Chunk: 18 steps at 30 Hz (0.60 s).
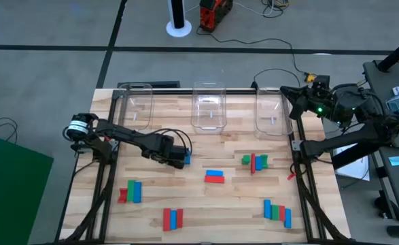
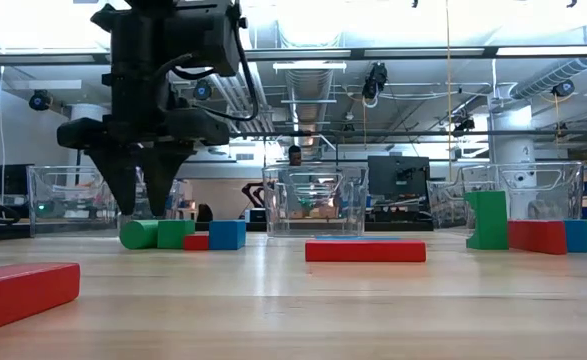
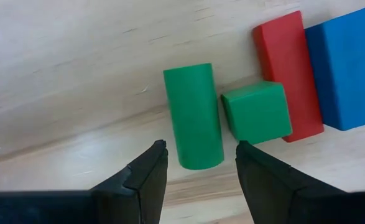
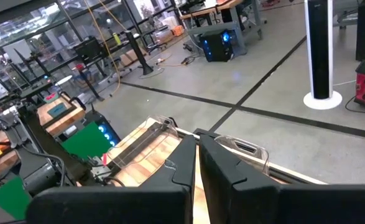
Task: Sort blocks
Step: Put the green wooden block into the left transparent bin
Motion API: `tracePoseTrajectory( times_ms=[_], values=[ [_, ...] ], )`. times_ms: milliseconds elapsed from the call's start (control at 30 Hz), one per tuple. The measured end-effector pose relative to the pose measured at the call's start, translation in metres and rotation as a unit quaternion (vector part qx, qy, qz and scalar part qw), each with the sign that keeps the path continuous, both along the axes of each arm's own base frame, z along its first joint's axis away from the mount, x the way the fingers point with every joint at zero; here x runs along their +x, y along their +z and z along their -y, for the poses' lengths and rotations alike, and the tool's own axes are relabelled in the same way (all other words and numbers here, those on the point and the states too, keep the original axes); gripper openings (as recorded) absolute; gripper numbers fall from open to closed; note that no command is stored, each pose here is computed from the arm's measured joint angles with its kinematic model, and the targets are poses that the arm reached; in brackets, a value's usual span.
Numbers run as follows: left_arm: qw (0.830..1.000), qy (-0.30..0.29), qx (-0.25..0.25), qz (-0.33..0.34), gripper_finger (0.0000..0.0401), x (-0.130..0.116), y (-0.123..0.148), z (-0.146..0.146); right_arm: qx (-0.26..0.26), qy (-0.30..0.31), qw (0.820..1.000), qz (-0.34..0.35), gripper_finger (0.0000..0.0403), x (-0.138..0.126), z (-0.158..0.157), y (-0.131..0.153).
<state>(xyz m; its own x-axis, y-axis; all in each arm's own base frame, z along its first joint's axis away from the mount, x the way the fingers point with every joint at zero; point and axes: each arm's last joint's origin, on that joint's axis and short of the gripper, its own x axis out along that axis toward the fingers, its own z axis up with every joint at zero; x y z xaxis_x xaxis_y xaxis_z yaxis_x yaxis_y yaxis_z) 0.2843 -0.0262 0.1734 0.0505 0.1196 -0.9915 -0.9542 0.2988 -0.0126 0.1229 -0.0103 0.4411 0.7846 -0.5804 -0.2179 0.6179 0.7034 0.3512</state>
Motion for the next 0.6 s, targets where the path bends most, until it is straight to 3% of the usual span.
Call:
tracePoseTrajectory(
  times_ms=[600],
  values=[
    [1.0, -0.005, -0.003, 0.017, 0.0164, -0.004, -0.017, 0.0, 0.0, 0.0, 1.0, 0.001, 0.0013, 0.0, 0.0, 0.0]
  ],
)
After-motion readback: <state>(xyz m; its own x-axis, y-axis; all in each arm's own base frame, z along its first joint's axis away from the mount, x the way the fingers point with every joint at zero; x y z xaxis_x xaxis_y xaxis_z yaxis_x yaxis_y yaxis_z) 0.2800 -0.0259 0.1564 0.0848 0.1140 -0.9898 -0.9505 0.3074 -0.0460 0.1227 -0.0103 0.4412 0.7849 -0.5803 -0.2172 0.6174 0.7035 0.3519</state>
